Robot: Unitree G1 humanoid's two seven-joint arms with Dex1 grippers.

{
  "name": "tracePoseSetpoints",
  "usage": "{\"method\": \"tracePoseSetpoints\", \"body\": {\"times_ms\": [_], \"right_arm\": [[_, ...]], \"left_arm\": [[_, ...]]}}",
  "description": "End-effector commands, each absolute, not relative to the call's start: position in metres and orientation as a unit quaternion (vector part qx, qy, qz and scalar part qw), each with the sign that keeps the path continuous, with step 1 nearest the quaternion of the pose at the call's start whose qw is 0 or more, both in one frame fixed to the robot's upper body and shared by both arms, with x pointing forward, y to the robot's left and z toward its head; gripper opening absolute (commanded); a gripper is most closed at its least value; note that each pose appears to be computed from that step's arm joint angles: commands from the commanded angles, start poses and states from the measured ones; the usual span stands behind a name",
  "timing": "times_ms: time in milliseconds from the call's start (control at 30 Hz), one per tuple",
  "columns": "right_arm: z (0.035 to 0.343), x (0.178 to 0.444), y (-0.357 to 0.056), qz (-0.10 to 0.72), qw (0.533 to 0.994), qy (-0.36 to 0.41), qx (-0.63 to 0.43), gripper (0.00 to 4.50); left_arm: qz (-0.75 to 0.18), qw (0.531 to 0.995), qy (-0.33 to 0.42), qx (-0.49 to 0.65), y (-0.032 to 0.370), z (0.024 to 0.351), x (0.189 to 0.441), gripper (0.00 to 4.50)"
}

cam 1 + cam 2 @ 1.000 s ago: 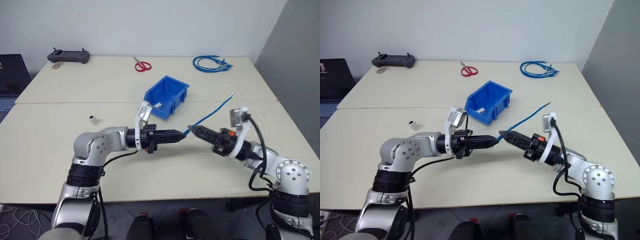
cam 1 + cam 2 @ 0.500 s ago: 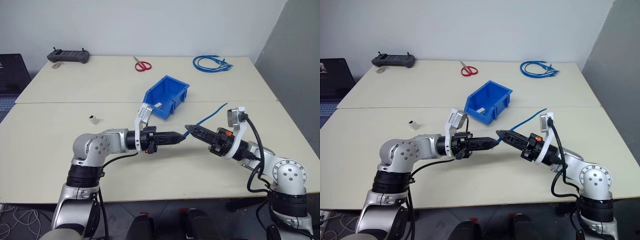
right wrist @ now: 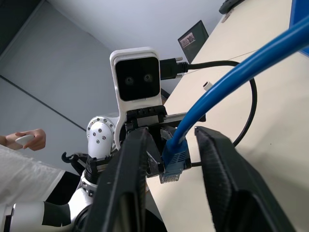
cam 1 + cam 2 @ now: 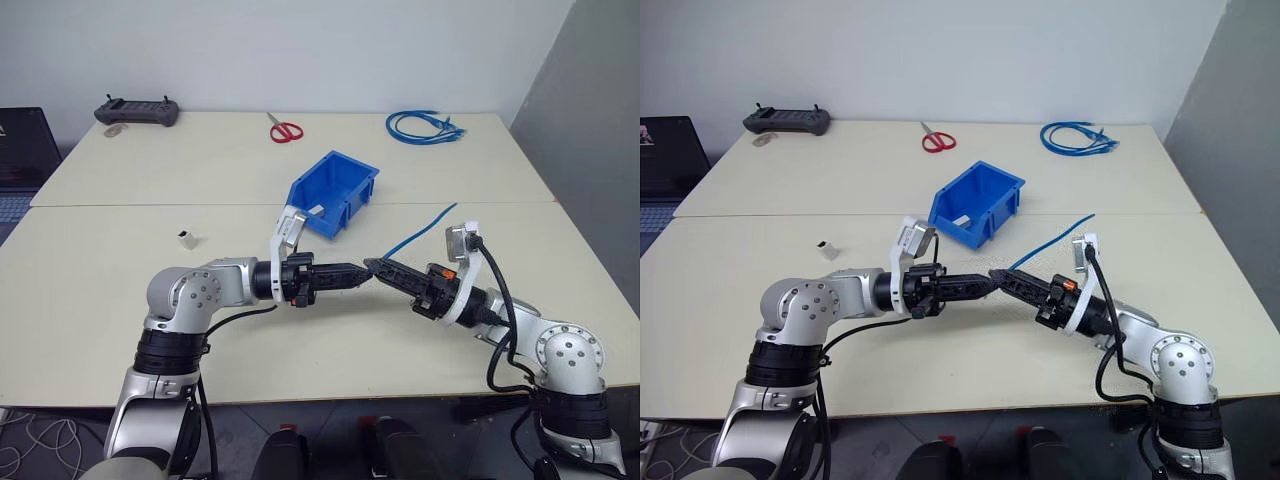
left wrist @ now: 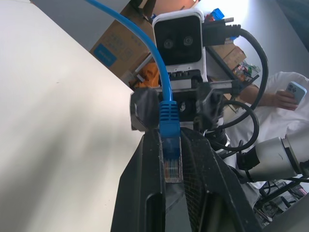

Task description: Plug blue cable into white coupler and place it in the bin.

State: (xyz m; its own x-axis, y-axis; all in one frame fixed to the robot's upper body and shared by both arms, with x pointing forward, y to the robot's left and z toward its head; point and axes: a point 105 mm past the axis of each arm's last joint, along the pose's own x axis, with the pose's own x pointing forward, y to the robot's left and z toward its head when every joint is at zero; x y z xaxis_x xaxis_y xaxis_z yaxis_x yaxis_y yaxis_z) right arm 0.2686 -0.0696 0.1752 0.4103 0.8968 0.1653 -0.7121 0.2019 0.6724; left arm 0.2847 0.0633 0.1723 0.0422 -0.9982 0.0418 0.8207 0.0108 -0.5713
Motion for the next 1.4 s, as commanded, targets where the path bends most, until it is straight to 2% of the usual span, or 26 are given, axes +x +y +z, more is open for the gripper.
{"method": "tracePoseSetpoints", "body": {"times_ms": [33,67,133,433,467,533,600,800,867,900,967,1000,1033,1100,1167,1267,1400], "right_arm": [[0.184,0.261,-0.067,0.543,0.760,0.115,0.338,0.63],[0.184,0.262,-0.067,0.543,0.760,0.115,0.338,0.31],[0.184,0.261,-0.067,0.542,0.760,0.115,0.338,0.08],[0.185,0.262,-0.065,0.542,0.763,0.115,0.333,0.09],[0.186,0.264,-0.066,0.540,0.765,0.113,0.333,0.09],[0.188,0.267,-0.068,0.537,0.768,0.110,0.332,0.09],[0.190,0.269,-0.070,0.535,0.773,0.108,0.325,0.09],[0.193,0.287,-0.082,0.509,0.799,0.099,0.304,0.09],[0.193,0.288,-0.083,0.512,0.800,0.098,0.296,0.09],[0.193,0.290,-0.084,0.512,0.801,0.098,0.293,0.09],[0.193,0.293,-0.087,0.511,0.804,0.096,0.289,0.09],[0.194,0.295,-0.089,0.510,0.805,0.095,0.288,0.09],[0.194,0.295,-0.090,0.510,0.806,0.094,0.287,0.09],[0.195,0.297,-0.091,0.510,0.806,0.093,0.285,0.09],[0.195,0.298,-0.093,0.510,0.806,0.092,0.285,0.09],[0.196,0.301,-0.093,0.512,0.806,0.092,0.283,0.09],[0.198,0.304,-0.094,0.515,0.806,0.094,0.276,0.09]], "left_arm": [[-0.678,0.676,0.172,-0.230,0.061,0.183,0.284,0.21],[-0.679,0.676,0.172,-0.230,0.060,0.183,0.284,0.21],[-0.679,0.675,0.172,-0.233,0.060,0.183,0.283,0.21],[-0.680,0.681,0.164,-0.217,0.060,0.183,0.283,0.21],[-0.686,0.677,0.168,-0.208,0.061,0.182,0.280,0.89],[-0.697,0.672,0.176,-0.179,0.063,0.176,0.273,1.06],[-0.702,0.675,0.182,-0.132,0.069,0.168,0.266,1.42],[-0.667,0.723,0.184,-0.001,0.095,0.144,0.266,2.81],[-0.624,0.761,0.175,0.029,0.102,0.136,0.275,3.23],[-0.568,0.804,0.164,0.053,0.108,0.128,0.286,3.46],[-0.448,0.877,0.150,0.093,0.124,0.116,0.307,3.93],[-0.370,0.911,0.137,0.120,0.137,0.113,0.320,4.03],[-0.307,0.934,0.126,0.135,0.149,0.112,0.327,4.35],[-0.158,0.969,0.105,0.159,0.185,0.109,0.339,4.48],[-0.027,0.980,0.103,0.167,0.221,0.102,0.341,4.48],[0.104,0.979,0.116,0.135,0.251,0.087,0.338,4.48],[0.183,0.971,0.136,0.069,0.256,0.072,0.349,4.48]]}}
